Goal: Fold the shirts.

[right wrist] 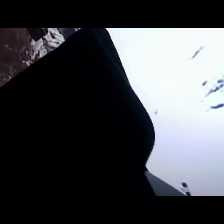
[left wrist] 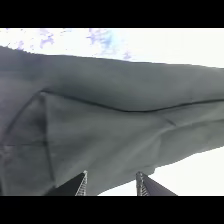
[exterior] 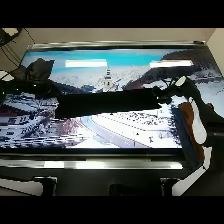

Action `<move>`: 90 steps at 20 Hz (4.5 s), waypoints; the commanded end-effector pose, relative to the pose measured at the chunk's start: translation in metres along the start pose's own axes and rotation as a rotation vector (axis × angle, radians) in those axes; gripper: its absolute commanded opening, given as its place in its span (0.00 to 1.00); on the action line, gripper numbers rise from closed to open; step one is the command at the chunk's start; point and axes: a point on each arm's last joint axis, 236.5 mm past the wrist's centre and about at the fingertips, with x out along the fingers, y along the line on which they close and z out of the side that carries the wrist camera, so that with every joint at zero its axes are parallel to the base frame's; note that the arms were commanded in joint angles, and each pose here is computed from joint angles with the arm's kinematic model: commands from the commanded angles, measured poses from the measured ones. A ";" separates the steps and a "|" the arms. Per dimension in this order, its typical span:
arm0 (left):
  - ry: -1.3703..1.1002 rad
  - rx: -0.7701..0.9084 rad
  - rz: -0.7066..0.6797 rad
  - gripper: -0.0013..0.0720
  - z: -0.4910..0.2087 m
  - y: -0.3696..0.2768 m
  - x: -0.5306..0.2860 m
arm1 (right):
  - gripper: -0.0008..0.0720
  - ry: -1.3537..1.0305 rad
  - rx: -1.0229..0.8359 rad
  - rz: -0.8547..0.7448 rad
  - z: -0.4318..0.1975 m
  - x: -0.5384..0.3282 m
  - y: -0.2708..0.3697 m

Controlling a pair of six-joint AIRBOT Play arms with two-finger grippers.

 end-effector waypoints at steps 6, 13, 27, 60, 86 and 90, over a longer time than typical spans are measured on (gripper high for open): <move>0.031 0.206 -0.091 0.14 -0.023 -0.085 0.011 | 0.09 0.016 -0.078 0.065 -0.016 -0.055 0.037; 0.098 0.351 -0.209 0.05 -0.115 -0.203 0.128 | 0.08 -0.075 -0.345 0.116 -0.078 -0.201 0.111; 0.312 0.012 -0.482 0.05 -0.228 -0.293 0.240 | 0.09 -0.191 -0.383 0.164 -0.171 -0.321 0.147; -0.570 0.277 0.094 0.05 -0.028 -0.091 -0.194 | 0.88 0.150 -0.262 -0.285 -0.131 -0.108 0.068; -0.541 0.275 0.100 0.05 -0.033 -0.082 -0.182 | 0.08 -0.274 -0.003 0.118 -0.024 -0.262 0.039; -0.541 0.275 0.100 0.05 -0.033 -0.082 -0.182 | 0.08 -0.488 0.120 0.081 -0.020 -0.362 -0.011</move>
